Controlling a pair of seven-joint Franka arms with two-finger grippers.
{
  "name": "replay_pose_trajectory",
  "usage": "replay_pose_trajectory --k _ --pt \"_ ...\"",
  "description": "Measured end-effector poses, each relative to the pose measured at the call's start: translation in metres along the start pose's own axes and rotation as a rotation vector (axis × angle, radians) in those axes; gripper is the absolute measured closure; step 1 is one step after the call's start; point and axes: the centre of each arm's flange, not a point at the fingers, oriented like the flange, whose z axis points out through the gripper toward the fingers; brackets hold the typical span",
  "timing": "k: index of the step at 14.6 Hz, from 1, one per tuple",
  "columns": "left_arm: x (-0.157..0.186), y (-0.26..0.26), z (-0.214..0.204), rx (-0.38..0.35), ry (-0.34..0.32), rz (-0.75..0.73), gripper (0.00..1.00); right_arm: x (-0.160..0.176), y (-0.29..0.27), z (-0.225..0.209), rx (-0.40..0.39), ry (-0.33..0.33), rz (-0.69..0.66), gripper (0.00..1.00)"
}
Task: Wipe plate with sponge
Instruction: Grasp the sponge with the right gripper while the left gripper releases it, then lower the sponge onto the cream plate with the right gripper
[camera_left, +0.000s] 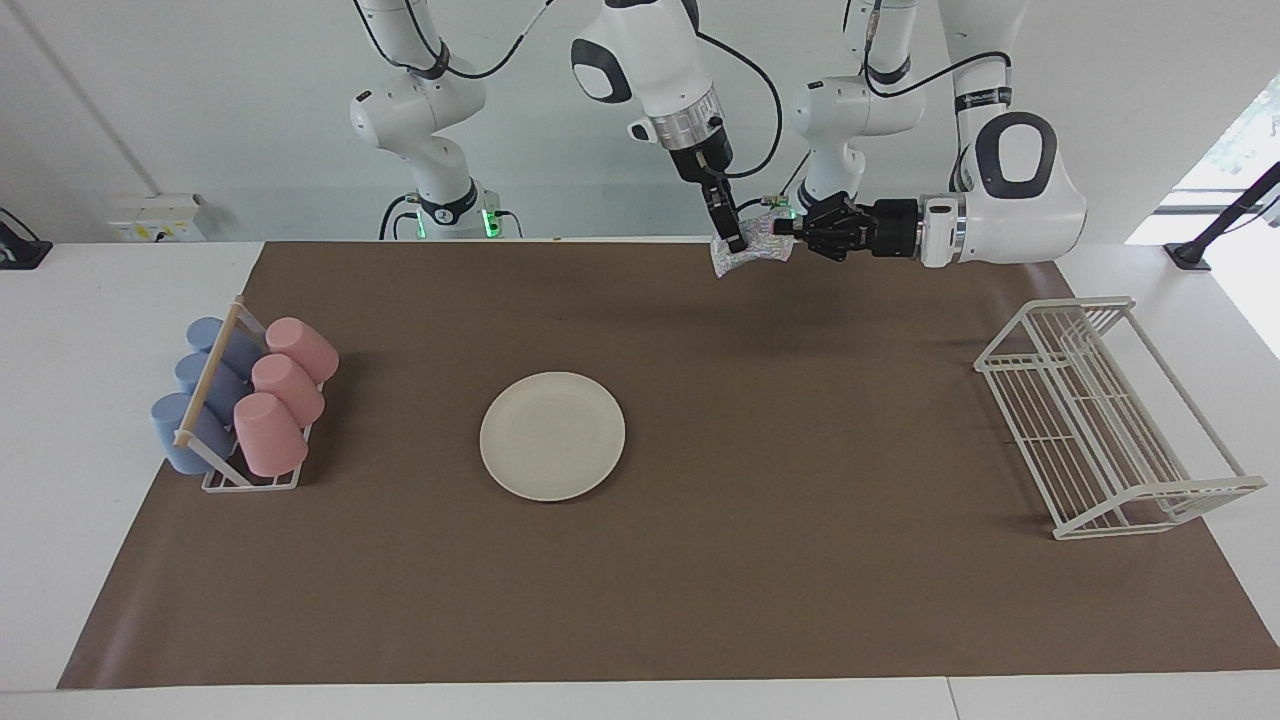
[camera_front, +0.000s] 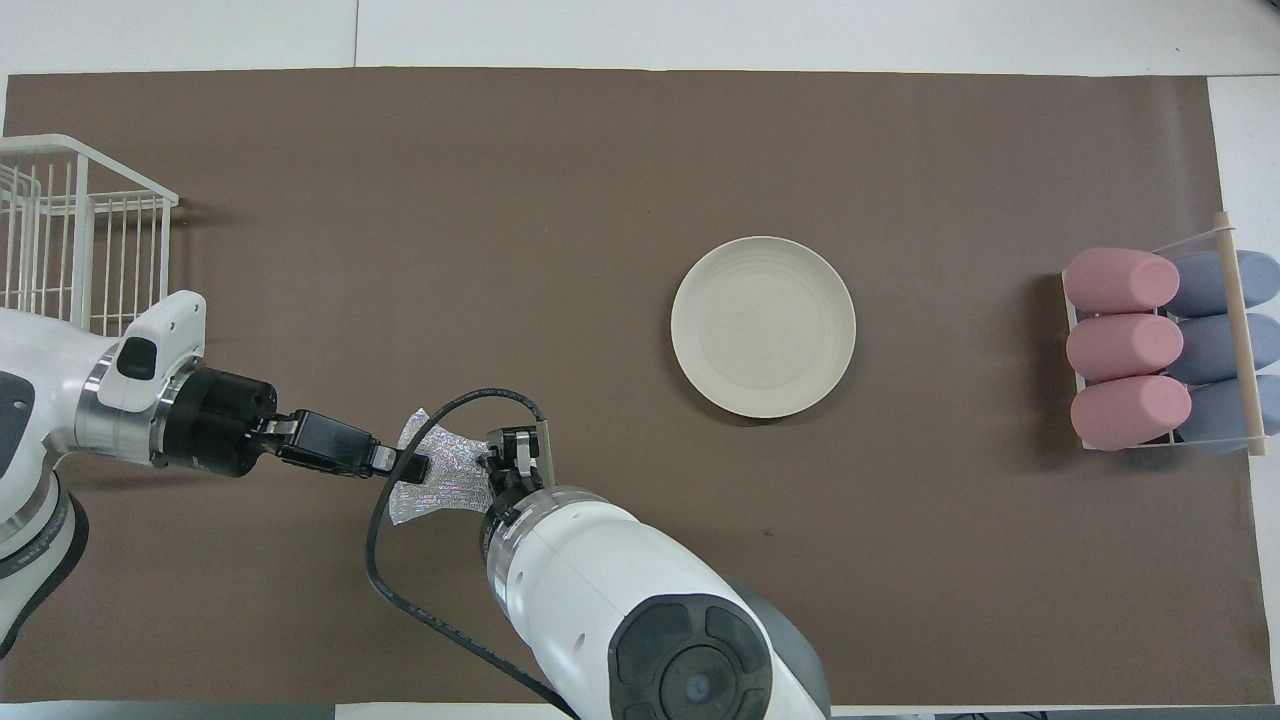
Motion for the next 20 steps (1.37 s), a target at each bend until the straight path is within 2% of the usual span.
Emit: replay_pose_trajectory --k 4,8,10,14,17,20 --pt "-0.001 -0.001 0.002 -0.004 -0.013 -0.002 0.96 0.0 -0.002 -0.001 0.009 -0.007 -0.02 0.86" --pt "-0.002 -0.001 0.003 -0.004 -0.016 -0.003 0.96 0.0 -0.002 -0.001 0.009 -0.006 -0.03 0.9" --pt "-0.002 0.0 0.002 -0.001 -0.015 -0.005 0.78 0.001 -0.001 0.0 0.002 0.0 -0.04 0.91" --pt "-0.011 0.007 -0.003 0.064 -0.019 -0.012 0.33 0.006 -0.003 0.002 -0.005 0.011 -0.072 0.91" --pt "-0.015 0.012 -0.011 0.159 -0.025 -0.006 0.01 0.029 -0.013 0.007 -0.046 0.057 -0.132 0.91" --pt "-0.015 0.012 -0.022 0.28 -0.016 0.001 0.0 0.076 -0.039 0.013 -0.064 0.102 -0.199 0.91"
